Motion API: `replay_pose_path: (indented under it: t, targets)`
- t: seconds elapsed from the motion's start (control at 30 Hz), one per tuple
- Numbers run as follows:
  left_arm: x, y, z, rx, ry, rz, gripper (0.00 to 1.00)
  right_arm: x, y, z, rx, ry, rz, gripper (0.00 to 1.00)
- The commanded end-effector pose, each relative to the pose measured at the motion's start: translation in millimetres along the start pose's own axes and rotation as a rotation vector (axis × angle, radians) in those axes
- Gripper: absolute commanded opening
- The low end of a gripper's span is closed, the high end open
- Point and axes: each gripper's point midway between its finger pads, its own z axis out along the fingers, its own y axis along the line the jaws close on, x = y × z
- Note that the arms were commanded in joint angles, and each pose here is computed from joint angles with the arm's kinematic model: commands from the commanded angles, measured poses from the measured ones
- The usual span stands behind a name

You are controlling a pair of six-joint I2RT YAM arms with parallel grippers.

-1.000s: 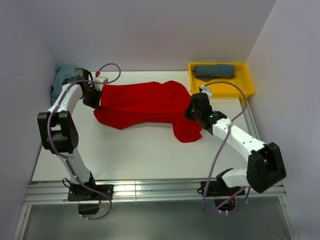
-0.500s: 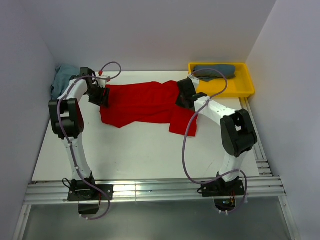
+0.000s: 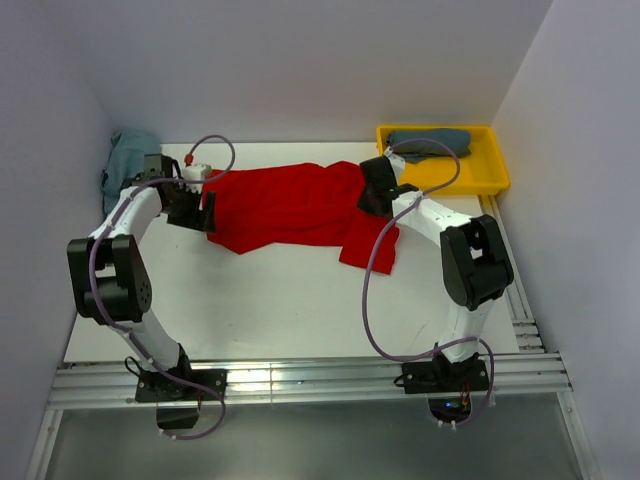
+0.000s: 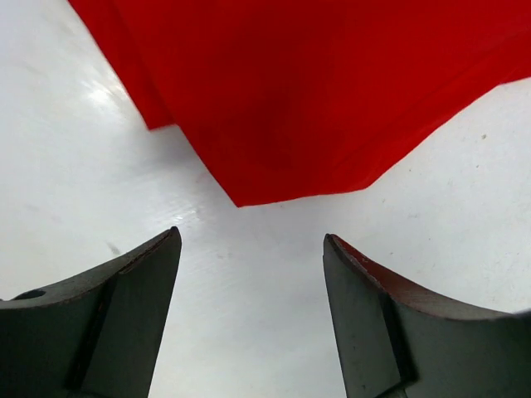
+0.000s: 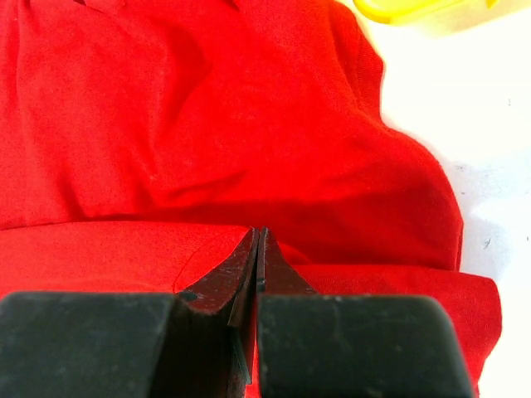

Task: Roll the t-shirts
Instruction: Flatten the tshirt

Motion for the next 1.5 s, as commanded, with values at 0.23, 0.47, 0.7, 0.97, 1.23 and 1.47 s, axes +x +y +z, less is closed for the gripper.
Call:
replay_pose_path:
  t: [0.23, 0.47, 0.7, 0.97, 1.23, 1.47]
  targets:
    - [21.0, -13.4, 55.2, 0.117, 0.011, -0.185, 0.71, -13.6, 6.4, -6.6, -0.026, -0.038, 0.026, 0.00]
    - [18.1, -19.7, 66.3, 0.157, 0.010, -0.221, 0.63, -17.7, 8.0, -8.4, -0.029, -0.043, 0.029, 0.00]
    - [10.5, -26.7, 50.3, 0.178, 0.004, -0.211, 0.10, -21.9, 9.4, -15.4, -0.034, -0.049, 0.018, 0.00]
    - [12.7, -32.3, 0.9, 0.129, 0.039, -0.133, 0.00, -28.7, 2.4, -40.2, -0.039, -0.069, -0.011, 0.00]
    - [2.9, -15.7, -40.1, 0.071, 0.001, -0.112, 0.00, -26.9, -7.7, -87.2, -0.095, -0.096, -0.033, 0.00]
    - [27.7, -10.4, -21.8, 0.096, 0.123, -0.126, 0.00, 6.8, -7.9, -86.4, -0.048, -0.015, -0.161, 0.00]
